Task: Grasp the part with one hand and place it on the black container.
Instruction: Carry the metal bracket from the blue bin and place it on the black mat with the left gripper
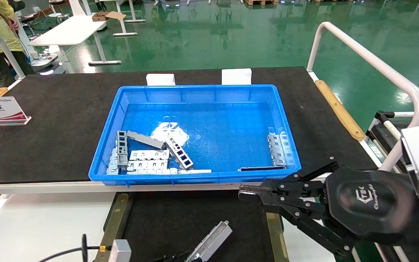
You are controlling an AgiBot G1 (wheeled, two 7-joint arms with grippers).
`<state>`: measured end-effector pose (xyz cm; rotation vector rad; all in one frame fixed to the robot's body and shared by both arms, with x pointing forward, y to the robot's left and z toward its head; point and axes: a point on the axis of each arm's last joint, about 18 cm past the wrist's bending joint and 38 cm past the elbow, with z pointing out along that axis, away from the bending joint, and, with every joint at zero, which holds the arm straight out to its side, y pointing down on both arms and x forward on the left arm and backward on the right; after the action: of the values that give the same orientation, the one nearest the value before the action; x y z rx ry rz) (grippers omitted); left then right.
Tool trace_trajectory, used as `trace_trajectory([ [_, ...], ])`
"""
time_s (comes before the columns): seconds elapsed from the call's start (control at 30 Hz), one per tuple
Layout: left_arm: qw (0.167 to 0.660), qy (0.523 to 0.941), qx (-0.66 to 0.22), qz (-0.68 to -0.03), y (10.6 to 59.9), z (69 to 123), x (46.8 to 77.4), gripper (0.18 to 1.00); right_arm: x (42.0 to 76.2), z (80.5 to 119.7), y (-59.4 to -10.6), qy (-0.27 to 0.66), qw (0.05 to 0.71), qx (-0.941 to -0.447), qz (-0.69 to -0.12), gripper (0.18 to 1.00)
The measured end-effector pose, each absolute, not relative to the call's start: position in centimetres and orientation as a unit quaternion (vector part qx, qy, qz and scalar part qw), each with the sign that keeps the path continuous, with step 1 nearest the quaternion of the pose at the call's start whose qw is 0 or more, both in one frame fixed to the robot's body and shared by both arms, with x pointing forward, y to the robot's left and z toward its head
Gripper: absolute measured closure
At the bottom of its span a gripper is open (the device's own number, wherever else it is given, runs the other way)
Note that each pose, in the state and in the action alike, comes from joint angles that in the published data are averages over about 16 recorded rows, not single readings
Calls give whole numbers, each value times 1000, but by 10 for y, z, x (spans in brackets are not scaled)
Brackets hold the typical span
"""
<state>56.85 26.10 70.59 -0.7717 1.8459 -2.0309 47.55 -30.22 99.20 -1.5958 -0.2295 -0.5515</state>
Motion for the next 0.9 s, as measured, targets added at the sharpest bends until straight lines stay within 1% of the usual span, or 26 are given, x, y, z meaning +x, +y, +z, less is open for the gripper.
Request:
trace_trajectory([
  [0.43, 160, 589, -374, -698, 242, 666, 586, 819, 475, 992, -302, -101, 659, -705, -244, 988],
  [0.9, 176, 505, -470, -702, 221, 645, 617, 819, 475, 992, -302, -101, 659, -705, -244, 988],
])
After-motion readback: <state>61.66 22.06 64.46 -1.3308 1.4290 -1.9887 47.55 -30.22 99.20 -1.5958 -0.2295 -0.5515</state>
